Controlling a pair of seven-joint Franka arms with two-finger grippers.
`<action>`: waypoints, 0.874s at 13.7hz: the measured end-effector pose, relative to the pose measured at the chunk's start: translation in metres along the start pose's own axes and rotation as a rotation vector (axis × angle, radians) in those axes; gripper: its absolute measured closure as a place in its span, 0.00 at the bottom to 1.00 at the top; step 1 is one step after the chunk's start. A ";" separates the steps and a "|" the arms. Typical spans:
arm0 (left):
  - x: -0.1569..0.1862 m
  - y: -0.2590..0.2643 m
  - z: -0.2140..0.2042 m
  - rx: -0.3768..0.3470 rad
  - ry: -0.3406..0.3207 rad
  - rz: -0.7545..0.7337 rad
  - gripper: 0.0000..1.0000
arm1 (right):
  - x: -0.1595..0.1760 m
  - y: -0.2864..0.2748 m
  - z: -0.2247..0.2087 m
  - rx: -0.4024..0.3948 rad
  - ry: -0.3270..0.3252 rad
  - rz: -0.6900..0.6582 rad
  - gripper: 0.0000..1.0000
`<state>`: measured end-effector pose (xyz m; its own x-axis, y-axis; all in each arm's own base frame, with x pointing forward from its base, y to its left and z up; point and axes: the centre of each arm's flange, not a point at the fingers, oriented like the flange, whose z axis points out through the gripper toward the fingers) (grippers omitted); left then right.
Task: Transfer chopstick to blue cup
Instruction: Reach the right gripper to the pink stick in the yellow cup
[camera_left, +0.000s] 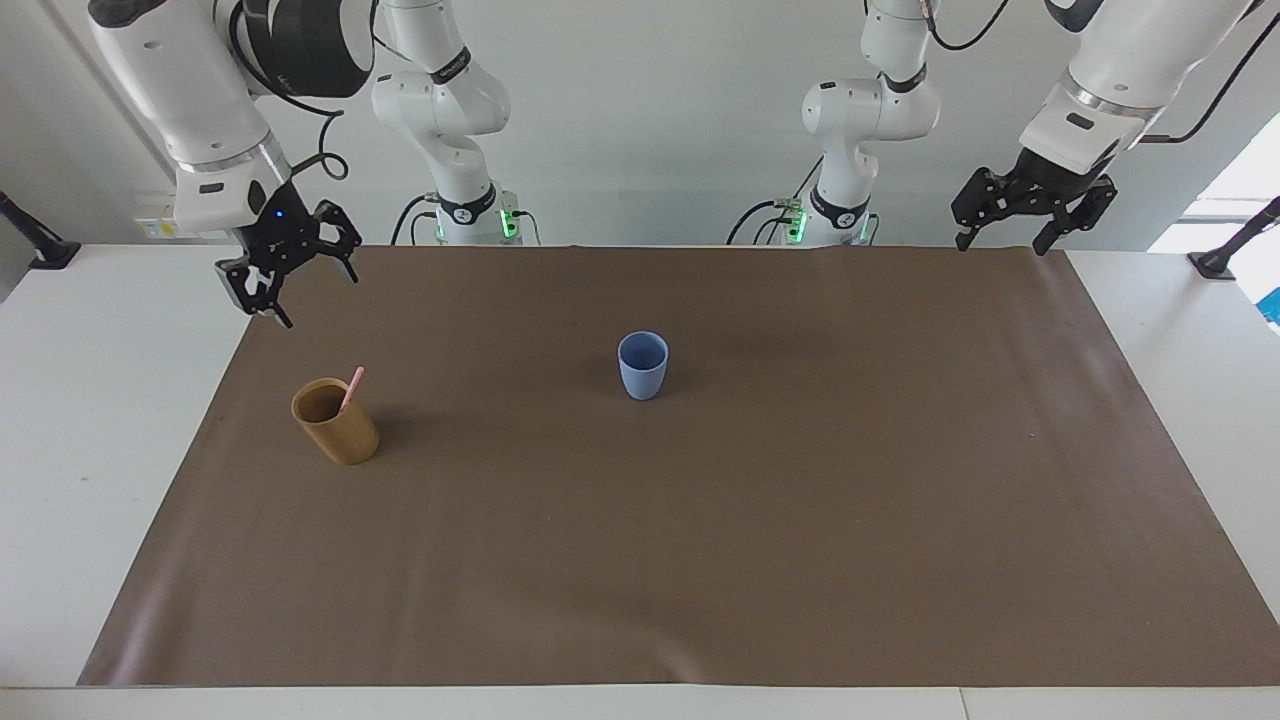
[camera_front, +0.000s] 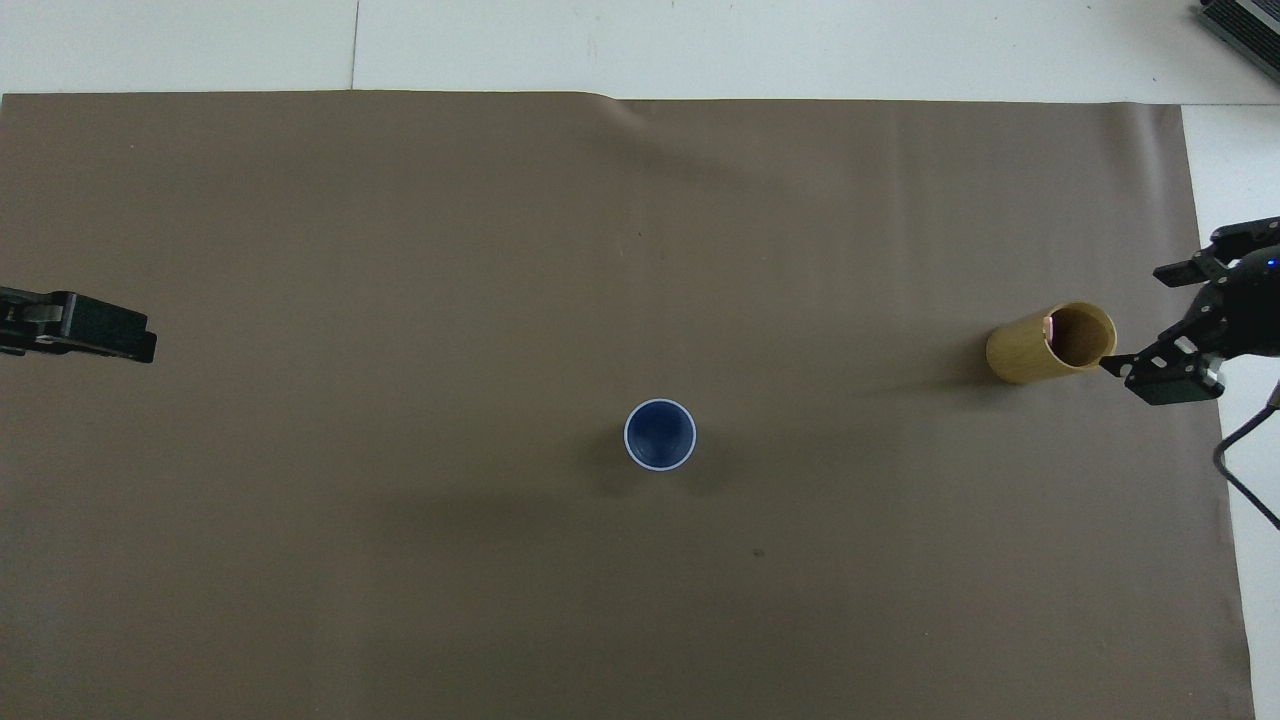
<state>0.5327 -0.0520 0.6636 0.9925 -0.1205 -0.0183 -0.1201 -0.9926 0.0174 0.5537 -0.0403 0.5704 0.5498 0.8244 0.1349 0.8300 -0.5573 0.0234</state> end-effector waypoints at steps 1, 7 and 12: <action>-0.001 -0.004 0.000 0.000 -0.004 -0.005 0.00 | -0.008 0.002 0.012 0.019 0.018 -0.035 0.00; -0.001 -0.011 0.001 -0.001 -0.010 -0.018 0.00 | -0.080 0.028 0.078 0.083 0.247 -0.149 0.00; -0.001 -0.011 0.001 -0.001 -0.010 -0.018 0.00 | -0.083 0.023 0.125 0.112 0.357 -0.113 0.00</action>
<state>0.5327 -0.0407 0.6626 0.9942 -0.1032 -0.0287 -0.1027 -0.9946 0.0177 0.5388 -0.1092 0.4360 0.4029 0.7830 0.4740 0.8996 -0.4341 -0.0477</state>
